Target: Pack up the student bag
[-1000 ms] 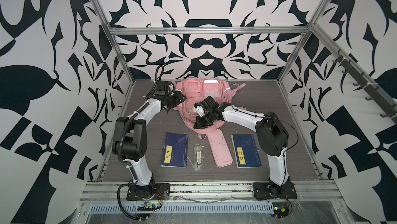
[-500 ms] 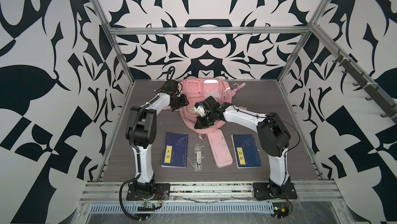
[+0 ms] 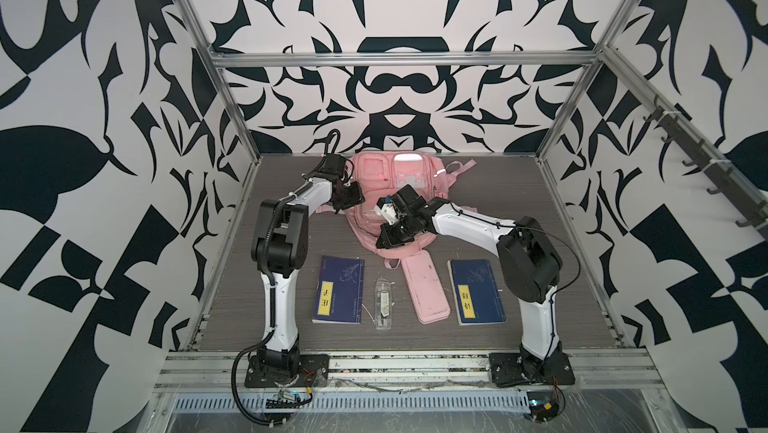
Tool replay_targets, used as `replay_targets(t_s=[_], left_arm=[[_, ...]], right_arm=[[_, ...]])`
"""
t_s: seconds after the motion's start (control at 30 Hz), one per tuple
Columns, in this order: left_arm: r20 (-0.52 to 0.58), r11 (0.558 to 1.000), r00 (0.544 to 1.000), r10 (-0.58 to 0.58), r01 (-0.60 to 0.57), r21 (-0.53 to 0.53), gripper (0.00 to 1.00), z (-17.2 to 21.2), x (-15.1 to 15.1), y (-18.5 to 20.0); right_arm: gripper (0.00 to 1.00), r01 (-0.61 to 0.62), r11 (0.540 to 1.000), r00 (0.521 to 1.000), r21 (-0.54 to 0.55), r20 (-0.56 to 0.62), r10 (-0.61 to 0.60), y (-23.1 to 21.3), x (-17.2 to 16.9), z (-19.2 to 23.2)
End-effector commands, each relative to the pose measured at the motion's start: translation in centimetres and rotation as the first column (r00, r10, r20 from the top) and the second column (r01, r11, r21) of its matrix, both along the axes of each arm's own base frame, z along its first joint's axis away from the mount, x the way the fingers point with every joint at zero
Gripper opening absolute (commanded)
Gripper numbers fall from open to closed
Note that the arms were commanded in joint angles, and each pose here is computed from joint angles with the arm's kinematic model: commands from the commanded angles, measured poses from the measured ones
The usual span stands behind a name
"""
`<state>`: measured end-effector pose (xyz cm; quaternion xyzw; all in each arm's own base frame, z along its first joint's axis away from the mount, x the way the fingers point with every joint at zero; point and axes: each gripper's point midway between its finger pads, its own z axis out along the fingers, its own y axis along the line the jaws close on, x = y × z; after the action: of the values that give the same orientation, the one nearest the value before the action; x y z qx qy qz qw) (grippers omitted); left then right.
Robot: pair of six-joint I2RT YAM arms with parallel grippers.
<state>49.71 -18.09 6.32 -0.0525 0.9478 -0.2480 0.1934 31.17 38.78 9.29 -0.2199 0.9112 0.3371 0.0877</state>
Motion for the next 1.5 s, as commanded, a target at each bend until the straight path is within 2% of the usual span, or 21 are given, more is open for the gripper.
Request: replay_targets(t_s=[0.0, 0.13, 0.23, 0.33, 0.5, 0.6, 0.87, 0.97, 1.23, 1.4, 1.43, 1.47], left_arm=[[-0.012, 0.998, 0.999, 0.041, -0.042, -0.047, 0.00, -0.4, 0.2, 0.6], [0.001, 0.991, 0.994, 0.108, -0.107, -0.085, 0.00, 0.2, -0.1, 2.4], [0.016, 0.968, 0.978, 0.208, -0.203, -0.144, 0.00, 0.8, -0.6, 4.6], [0.023, 0.924, 0.944, 0.330, -0.318, -0.212, 0.00, 1.2, -1.6, 6.5], [0.015, 0.814, 0.863, 0.505, -0.470, -0.342, 0.00, 1.8, -3.5, 7.6], [-0.004, 0.767, 0.839, 0.544, -0.500, -0.401, 0.00, 2.1, -3.8, 7.3], [-0.012, 0.716, 0.826, 0.563, -0.495, -0.493, 0.00, 3.7, -3.1, 6.4], [-0.010, 0.704, 0.823, 0.568, -0.492, -0.513, 0.00, 4.3, -3.0, 6.3], [-0.010, 0.707, 0.833, 0.554, -0.476, -0.523, 0.00, 4.6, -3.5, 5.3], [-0.020, 0.723, 0.844, 0.536, -0.471, -0.506, 0.00, 4.0, -4.4, 5.1], [-0.019, 0.734, 0.849, 0.528, -0.467, -0.492, 0.03, 3.9, -4.7, 5.1], [-0.014, 0.750, 0.856, 0.517, -0.461, -0.474, 0.12, 3.9, -5.0, 5.1]], right_arm=[[0.00, -0.017, 0.999, 0.999, 0.027, 0.040, 0.016, 0.6, 0.8, 1.9], [0.00, -0.022, 0.999, 0.999, 0.027, 0.048, 0.021, 0.7, 1.1, 2.2], [0.00, -0.024, 0.999, 0.998, 0.026, 0.050, 0.023, 0.9, 1.3, 2.7], [0.00, -0.036, 0.999, 0.998, 0.039, 0.058, 0.034, 1.5, 1.3, 3.6], [0.00, -0.071, 0.997, 0.997, 0.026, 0.044, 0.070, 2.9, 0.8, 3.1], [0.00, -0.094, 0.995, 0.995, 0.018, 0.036, 0.093, 4.0, 0.5, 2.7], [0.00, -0.144, 0.990, 0.989, 0.010, 0.025, 0.143, 7.1, -0.5, 1.9], [0.00, -0.145, 0.989, 0.989, 0.015, 0.012, 0.145, 8.2, -0.4, 1.3], [0.00, -0.116, 0.991, 0.993, 0.060, 0.021, 0.114, 11.0, 1.2, 1.3], [0.00, -0.067, 0.996, 0.996, 0.056, 0.054, 0.064, 9.6, 2.5, 2.0], [0.00, -0.053, 0.997, 0.997, 0.059, 0.058, 0.050, 8.8, 2.7, 2.2], [0.00, -0.036, 0.997, 0.997, 0.065, 0.066, 0.032, 8.0, 2.9, 2.7]])
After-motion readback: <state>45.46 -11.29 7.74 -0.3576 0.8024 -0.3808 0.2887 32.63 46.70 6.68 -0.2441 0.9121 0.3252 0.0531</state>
